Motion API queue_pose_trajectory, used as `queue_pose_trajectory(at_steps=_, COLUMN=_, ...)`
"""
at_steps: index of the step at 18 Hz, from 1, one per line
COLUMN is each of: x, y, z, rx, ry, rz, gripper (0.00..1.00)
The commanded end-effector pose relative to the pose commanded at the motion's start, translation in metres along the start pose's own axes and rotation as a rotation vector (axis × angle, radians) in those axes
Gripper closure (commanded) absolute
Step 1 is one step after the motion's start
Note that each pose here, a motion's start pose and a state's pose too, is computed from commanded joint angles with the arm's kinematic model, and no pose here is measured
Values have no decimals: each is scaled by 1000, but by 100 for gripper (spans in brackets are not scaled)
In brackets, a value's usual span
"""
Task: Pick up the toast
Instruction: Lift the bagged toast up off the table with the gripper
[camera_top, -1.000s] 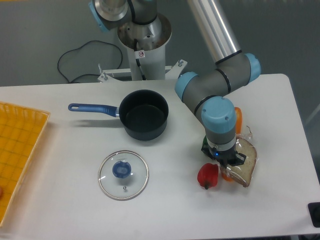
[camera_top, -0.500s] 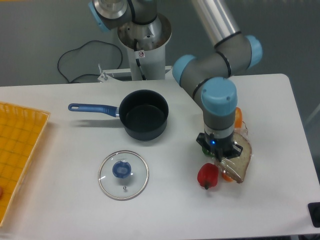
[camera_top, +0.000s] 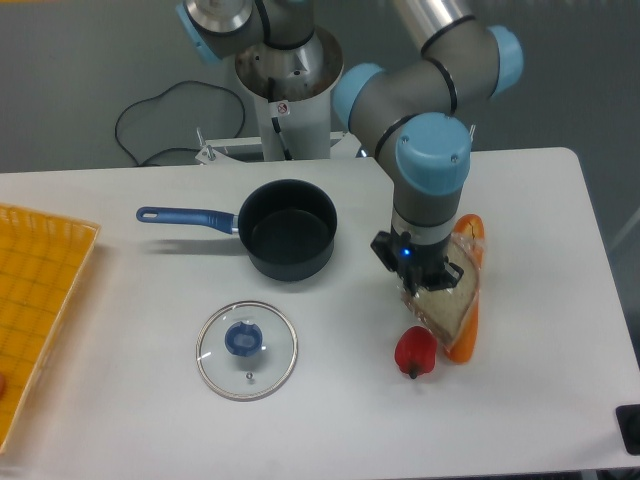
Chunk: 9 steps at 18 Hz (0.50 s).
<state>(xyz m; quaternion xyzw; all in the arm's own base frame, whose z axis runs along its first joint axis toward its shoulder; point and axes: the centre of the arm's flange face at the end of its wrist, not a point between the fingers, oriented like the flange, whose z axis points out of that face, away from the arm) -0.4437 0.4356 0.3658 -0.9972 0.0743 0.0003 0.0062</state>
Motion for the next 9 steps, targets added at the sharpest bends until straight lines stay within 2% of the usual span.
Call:
queue_pose_trajectory(at_steps=5, x=2, y=4, z=-4, rx=-24, ry=19, rz=60, gripper=91)
queue_pose_trajectory(at_steps=9, x=3, y=4, z=-3, rx=-32, ry=22, rz=63, gripper=91)
